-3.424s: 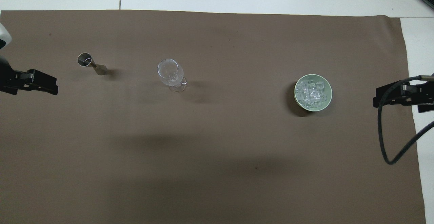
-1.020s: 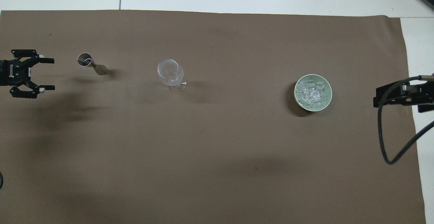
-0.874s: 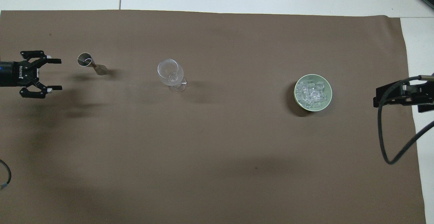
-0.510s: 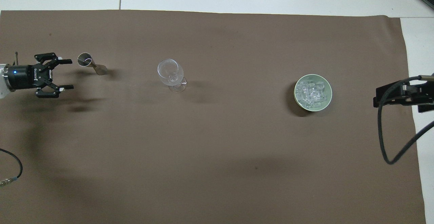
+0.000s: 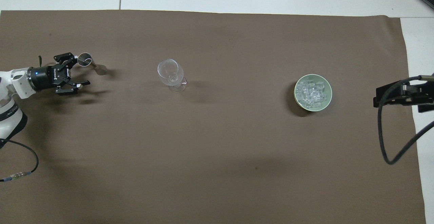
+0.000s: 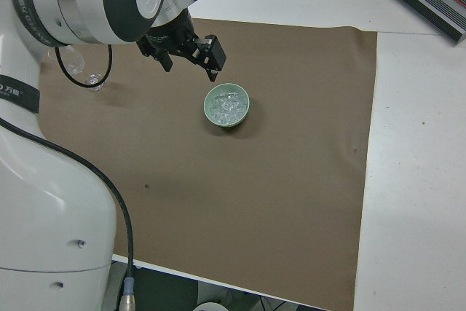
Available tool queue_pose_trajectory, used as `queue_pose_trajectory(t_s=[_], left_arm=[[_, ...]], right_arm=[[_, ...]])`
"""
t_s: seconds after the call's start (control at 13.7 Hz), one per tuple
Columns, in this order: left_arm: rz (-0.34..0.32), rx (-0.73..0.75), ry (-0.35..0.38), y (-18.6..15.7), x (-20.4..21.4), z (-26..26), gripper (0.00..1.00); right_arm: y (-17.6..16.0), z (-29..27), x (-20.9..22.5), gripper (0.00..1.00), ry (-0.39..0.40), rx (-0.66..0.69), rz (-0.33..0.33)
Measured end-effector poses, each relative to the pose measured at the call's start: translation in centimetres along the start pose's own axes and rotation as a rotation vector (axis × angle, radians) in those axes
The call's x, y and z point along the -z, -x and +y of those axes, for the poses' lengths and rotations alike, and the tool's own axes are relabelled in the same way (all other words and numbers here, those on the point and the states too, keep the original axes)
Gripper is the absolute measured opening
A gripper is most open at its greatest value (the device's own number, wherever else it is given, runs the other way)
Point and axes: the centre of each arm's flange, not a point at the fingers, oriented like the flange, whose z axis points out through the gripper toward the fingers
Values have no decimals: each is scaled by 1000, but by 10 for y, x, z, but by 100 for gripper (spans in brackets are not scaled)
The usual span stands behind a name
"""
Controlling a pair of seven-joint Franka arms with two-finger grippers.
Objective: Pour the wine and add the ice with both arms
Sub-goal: 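Reach the open left gripper toward the small metal cup, then close the left gripper on the metal cup and lift it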
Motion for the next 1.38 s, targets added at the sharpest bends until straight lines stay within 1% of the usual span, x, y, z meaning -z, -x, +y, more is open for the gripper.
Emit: queue_pose_trajectory(t_s=[0.15, 0.36, 0.44, 0.58, 0.66, 0.73, 0.8, 0.87, 0.95, 1.17, 1.24, 1.31, 1.38], left_arm=[[15, -24, -13, -1, -1, -2, 96], [43, -45, -29, 0, -15, -6, 87], [46, -46, -36, 2, -17, -7, 87], [48, -43, -41, 5, -16, -7, 83], [49, -43, -44, 6, -15, -7, 76], [49, -41, -49, 7, -14, -7, 75], [49, -39, -55, 9, -13, -8, 68], [51, -37, -61, 10, -14, -9, 68], [56, -34, -64, 12, -15, -9, 66], [64, -28, -66, 17, -16, -9, 62], [65, -27, -66, 17, -16, -9, 58], [66, -26, -66, 18, -16, -9, 58], [66, -25, -67, 18, -15, -9, 48]], right_arm=[[0, 0, 0, 100, 0, 0, 0], [0, 0, 0, 100, 0, 0, 0], [0, 0, 0, 100, 0, 0, 0], [0, 0, 0, 100, 0, 0, 0], [0, 0, 0, 100, 0, 0, 0], [0, 0, 0, 100, 0, 0, 0], [0, 0, 0, 100, 0, 0, 0], [0, 0, 0, 100, 0, 0, 0], [0, 0, 0, 100, 0, 0, 0], [0, 0, 0, 100, 0, 0, 0], [0, 0, 0, 100, 0, 0, 0], [0, 0, 0, 100, 0, 0, 0], [0, 0, 0, 100, 0, 0, 0]])
